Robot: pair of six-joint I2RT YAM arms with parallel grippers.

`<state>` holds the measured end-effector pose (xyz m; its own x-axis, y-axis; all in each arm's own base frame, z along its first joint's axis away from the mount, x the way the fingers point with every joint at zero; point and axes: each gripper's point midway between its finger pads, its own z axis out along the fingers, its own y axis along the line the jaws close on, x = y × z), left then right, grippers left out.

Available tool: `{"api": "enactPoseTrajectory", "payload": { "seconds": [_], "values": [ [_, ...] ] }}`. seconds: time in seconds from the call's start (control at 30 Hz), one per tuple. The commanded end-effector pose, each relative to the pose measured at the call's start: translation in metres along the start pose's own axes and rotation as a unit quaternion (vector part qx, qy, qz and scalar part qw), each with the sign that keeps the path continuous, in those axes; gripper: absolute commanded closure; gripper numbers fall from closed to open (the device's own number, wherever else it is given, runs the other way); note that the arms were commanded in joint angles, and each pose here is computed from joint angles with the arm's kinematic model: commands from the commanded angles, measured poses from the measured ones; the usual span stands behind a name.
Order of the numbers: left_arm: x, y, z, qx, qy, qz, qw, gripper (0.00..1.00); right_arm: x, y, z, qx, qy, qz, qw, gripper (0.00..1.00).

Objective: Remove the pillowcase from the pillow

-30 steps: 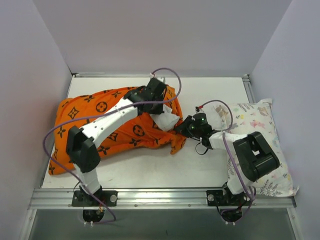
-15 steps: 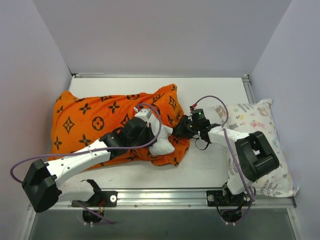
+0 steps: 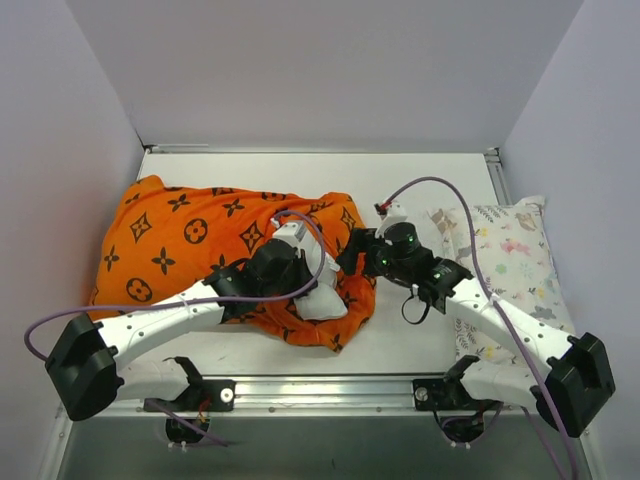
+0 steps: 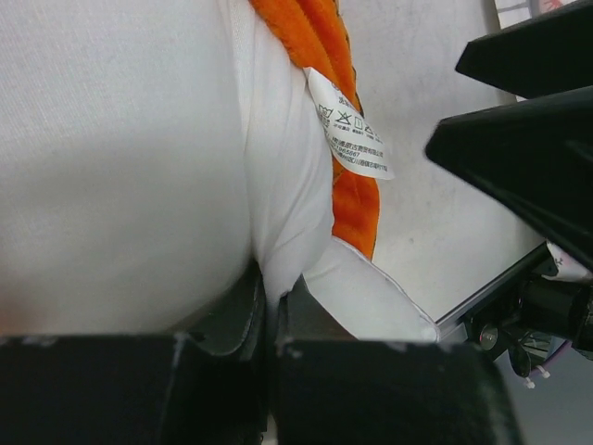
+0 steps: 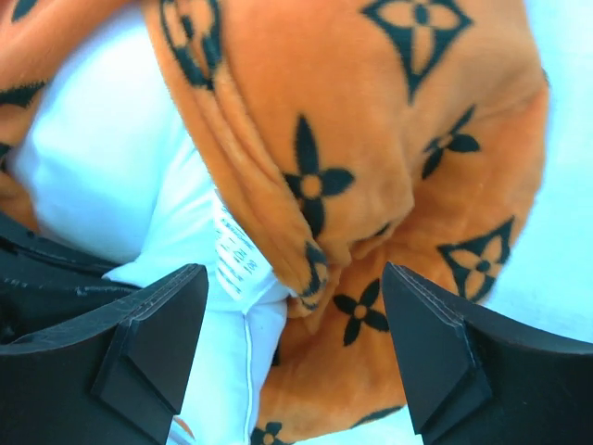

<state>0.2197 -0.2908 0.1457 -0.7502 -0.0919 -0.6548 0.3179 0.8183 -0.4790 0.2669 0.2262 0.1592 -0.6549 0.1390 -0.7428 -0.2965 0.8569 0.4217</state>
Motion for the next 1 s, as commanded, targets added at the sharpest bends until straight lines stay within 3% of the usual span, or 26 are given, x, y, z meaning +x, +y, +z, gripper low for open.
{"api": "enactPoseTrajectory", "payload": {
  "seconds": [0.0,0.1,0.23,0.33,0.37,0.47,0.7,0.97],
  "values": [
    [-0.013,-0.018,-0.001,0.023,-0.019,-0.008,1.000,1.00,-0.005,0.004,0.012,0.027,0.002,-0.055,0.998,0.23],
    [-0.016,-0.022,-0.004,0.025,-0.022,-0.005,0.999,1.00,-0.006,0.017,0.029,0.019,0.011,-0.078,0.997,0.22],
    [-0.020,-0.032,-0.012,0.040,-0.027,-0.006,0.999,1.00,-0.005,0.002,0.061,0.078,0.035,-0.091,0.992,0.27],
    [-0.022,-0.041,-0.024,0.057,-0.030,-0.004,0.998,1.00,-0.011,-0.039,0.071,0.172,0.045,-0.076,0.981,0.62],
    [-0.025,-0.045,-0.028,0.064,-0.034,-0.003,0.997,1.00,-0.013,-0.051,0.072,0.192,0.045,-0.056,0.979,0.84],
    [-0.031,-0.055,-0.048,0.089,-0.043,0.000,0.995,1.00,-0.028,-0.090,0.076,0.237,0.033,-0.013,0.971,0.97],
    [-0.037,-0.079,-0.101,0.164,-0.058,0.006,0.985,1.00,-0.057,-0.139,0.098,0.280,0.024,0.050,0.958,1.00],
    [-0.031,-0.076,-0.136,0.171,-0.067,0.006,0.983,1.00,-0.084,-0.151,0.137,0.198,0.035,0.156,0.967,1.00]
  ]
}}
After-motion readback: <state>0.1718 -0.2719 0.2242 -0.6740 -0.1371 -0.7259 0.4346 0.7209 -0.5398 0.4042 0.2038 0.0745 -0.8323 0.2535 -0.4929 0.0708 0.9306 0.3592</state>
